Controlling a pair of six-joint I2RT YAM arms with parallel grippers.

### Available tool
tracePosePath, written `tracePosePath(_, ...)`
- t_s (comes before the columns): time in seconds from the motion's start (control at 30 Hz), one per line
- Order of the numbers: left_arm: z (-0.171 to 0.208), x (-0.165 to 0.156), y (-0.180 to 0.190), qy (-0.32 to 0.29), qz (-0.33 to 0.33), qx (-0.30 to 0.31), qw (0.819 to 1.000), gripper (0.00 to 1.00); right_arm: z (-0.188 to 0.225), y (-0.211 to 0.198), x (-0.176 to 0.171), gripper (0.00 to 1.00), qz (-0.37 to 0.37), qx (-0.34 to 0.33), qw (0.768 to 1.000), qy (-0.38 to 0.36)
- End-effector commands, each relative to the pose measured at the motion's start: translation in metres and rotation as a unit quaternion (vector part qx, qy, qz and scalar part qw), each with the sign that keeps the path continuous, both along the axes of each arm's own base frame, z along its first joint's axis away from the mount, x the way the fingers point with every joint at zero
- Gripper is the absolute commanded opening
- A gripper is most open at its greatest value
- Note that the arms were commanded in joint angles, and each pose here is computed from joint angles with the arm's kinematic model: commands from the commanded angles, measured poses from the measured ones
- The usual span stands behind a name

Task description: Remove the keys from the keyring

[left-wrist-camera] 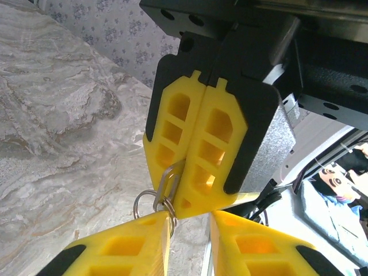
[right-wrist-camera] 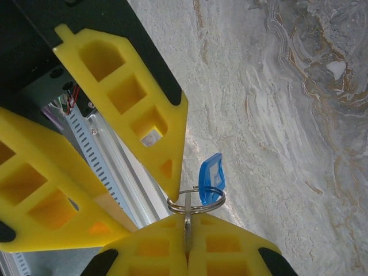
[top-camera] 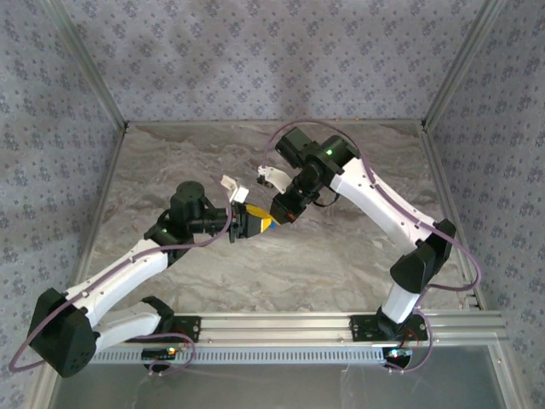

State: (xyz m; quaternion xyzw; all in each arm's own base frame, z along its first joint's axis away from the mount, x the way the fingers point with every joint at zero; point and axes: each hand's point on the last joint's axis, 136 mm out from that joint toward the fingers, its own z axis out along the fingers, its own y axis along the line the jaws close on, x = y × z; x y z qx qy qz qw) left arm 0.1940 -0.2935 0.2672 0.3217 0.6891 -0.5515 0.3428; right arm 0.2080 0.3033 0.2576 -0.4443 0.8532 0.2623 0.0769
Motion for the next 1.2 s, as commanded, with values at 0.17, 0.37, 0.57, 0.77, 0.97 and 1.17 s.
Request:
tracePosePath(0.17,0.004,0.005,-0.003,-0.013,0.005,0.006,1.0,0.24,0.018,0.006,-0.005,0.0,0.01,0.031,0.999,-0.004)
tracePosePath(0.37,0.001,0.007,-0.001,-0.016,0.016,0.01,1.0,0.27,0.018,0.005,-0.006,0.0,0.011,0.031,0.999,-0.002)
tracePosePath(0.57,0.005,0.007,-0.001,-0.022,0.016,0.004,1.0,0.24,0.02,0.005,-0.008,0.0,0.014,0.037,0.999,-0.002)
tracePosePath(0.77,0.006,0.007,-0.003,-0.026,0.012,0.003,1.0,0.07,0.022,0.007,-0.011,0.0,0.017,0.044,0.999,0.002)
tracePosePath(0.97,0.005,0.007,0.0,-0.035,0.024,0.009,0.999,0.0,0.023,0.006,-0.013,0.0,0.017,0.047,0.999,0.005)
tracePosePath(1.17,0.012,0.005,0.007,-0.065,0.042,0.001,0.997,0.0,0.023,0.002,-0.008,0.0,0.003,0.057,0.998,0.013)
